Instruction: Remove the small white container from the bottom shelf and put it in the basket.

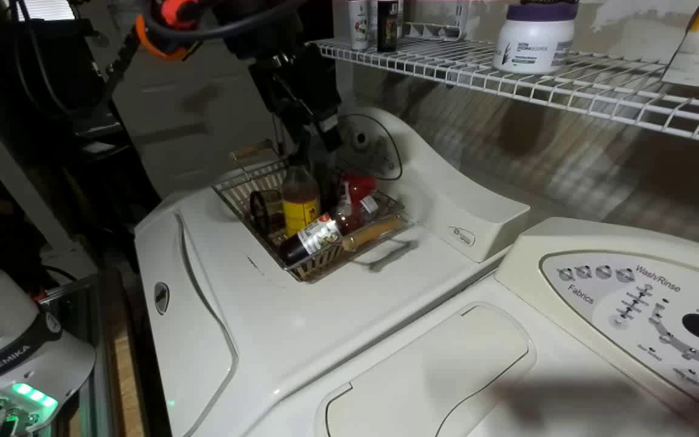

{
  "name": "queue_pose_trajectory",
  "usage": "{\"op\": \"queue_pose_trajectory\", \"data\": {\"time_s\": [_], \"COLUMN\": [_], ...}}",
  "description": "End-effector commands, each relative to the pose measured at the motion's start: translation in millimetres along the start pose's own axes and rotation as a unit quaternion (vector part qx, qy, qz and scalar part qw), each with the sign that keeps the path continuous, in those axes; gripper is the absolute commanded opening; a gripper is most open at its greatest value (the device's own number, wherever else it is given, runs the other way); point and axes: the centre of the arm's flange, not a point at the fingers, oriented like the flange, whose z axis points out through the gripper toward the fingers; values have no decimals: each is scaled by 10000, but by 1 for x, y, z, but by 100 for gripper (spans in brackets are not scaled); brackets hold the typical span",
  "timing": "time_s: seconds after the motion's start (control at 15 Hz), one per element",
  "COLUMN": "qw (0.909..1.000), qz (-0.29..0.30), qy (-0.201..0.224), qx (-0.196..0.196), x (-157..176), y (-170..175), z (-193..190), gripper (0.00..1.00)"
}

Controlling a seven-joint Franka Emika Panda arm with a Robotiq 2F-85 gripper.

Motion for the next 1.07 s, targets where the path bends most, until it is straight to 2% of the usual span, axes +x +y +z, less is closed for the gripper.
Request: {"op": "queue_pose_trajectory", "data": {"time_s": [0.0, 0.27, 0.47, 0.6, 1.0], "qw": [10000, 9974, 9894, 9820, 9688], "qz": [0, -665, -1339, -1723, -2226], "qy": [0, 279, 559, 764, 786], "qx": [0, -77, -50, 77, 761], "x": [0, 11, 28, 41, 85], "y": [0, -29, -65, -92, -164], "z": [0, -27, -58, -79, -113], "gripper": [100, 100, 100, 100, 100]}}
